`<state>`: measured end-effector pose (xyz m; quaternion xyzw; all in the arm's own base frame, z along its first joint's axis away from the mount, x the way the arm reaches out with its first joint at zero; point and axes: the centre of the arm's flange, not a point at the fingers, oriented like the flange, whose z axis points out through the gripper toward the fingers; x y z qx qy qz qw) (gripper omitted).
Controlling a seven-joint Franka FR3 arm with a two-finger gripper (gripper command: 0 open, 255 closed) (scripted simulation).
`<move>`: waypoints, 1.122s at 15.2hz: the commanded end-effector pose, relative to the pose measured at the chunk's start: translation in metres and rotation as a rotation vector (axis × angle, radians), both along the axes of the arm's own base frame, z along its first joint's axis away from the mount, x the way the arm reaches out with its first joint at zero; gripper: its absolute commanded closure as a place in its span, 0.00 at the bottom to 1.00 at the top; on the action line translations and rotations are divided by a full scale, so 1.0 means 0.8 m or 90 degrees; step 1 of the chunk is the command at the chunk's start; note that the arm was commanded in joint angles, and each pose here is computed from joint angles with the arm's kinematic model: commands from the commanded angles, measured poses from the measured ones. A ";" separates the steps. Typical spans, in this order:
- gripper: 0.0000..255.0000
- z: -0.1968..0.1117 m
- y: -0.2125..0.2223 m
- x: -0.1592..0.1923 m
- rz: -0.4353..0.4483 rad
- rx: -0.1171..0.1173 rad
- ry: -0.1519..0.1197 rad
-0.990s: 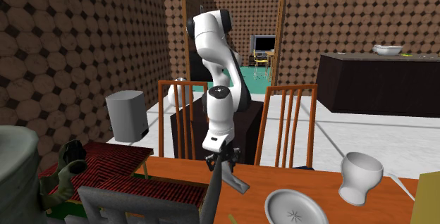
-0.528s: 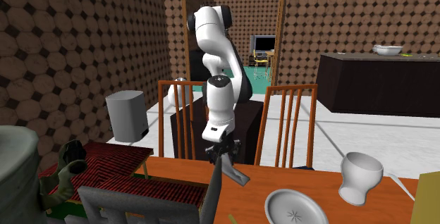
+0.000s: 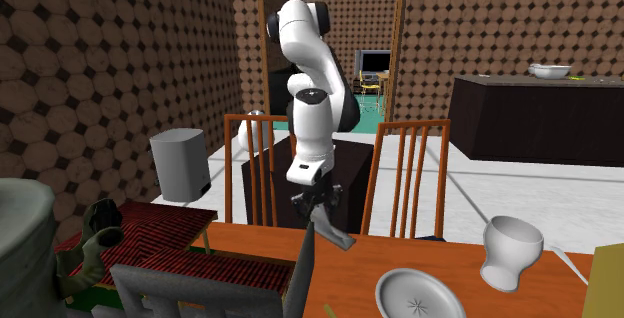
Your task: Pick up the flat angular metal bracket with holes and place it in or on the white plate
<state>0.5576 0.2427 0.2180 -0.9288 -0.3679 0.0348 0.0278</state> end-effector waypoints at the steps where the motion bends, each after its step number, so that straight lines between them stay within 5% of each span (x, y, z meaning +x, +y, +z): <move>1: 1.00 0.013 -0.002 0.001 0.000 0.000 0.000; 17: 1.00 0.020 0.253 0.069 0.000 0.000 0.000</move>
